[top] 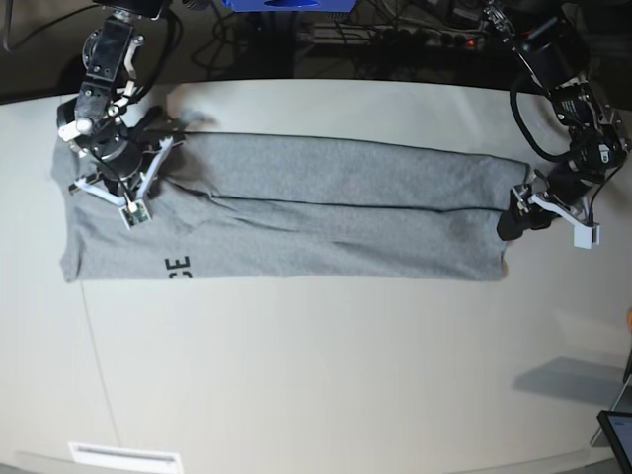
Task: Fold the T-shirt properly
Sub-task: 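Lower the right gripper onto the shirt body near the collar end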
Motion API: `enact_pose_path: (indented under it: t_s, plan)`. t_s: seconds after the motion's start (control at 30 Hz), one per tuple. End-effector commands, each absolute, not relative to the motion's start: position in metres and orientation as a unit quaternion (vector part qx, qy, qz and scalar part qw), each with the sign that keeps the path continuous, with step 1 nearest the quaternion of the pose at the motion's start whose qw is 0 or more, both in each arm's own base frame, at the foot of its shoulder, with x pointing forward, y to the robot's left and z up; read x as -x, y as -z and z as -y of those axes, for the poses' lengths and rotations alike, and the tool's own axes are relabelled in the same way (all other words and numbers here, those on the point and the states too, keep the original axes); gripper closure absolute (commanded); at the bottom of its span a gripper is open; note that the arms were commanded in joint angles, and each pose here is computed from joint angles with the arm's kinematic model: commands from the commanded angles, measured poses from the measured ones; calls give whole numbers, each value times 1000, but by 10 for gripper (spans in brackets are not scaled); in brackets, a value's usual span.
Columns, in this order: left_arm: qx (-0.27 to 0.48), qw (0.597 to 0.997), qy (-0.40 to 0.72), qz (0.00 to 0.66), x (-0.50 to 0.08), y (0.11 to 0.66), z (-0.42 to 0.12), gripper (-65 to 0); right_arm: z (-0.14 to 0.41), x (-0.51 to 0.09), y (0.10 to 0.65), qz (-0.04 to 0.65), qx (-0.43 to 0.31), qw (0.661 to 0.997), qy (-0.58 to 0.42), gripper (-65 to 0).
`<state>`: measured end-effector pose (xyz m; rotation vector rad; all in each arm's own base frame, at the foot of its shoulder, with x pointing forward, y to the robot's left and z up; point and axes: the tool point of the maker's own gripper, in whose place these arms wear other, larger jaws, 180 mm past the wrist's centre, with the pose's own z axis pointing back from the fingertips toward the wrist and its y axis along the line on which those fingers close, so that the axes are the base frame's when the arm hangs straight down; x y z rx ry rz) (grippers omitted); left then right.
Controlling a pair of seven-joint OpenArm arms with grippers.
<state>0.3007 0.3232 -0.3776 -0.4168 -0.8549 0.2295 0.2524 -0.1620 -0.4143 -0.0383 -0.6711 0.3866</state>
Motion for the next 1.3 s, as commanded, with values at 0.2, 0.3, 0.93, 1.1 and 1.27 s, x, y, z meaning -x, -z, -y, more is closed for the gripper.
enact_pose_path:
  t_s: [0.2, 0.3, 0.93, 1.1, 1.27]
  plan:
    - [197, 873, -100, 435, -311, 361, -329, -494, 163, -249, 418, 315, 22, 929, -193, -9]
    - [197, 872, -98, 438, -312, 359, -327, -494, 163, -248, 418, 314, 22, 929, -193, -9]
    - [237, 869, -142, 410, -316, 386, -319, -497, 164, -246, 418, 312, 24, 930, -193, -10]
    - [246, 877, -123, 394, -316, 394, -304, -497, 164, -246, 418, 312, 24, 930, -193, -12]
    - [252, 882, -124, 379, -307, 404, -296, -497, 164, -246, 418, 312, 24, 930, -194, -12]
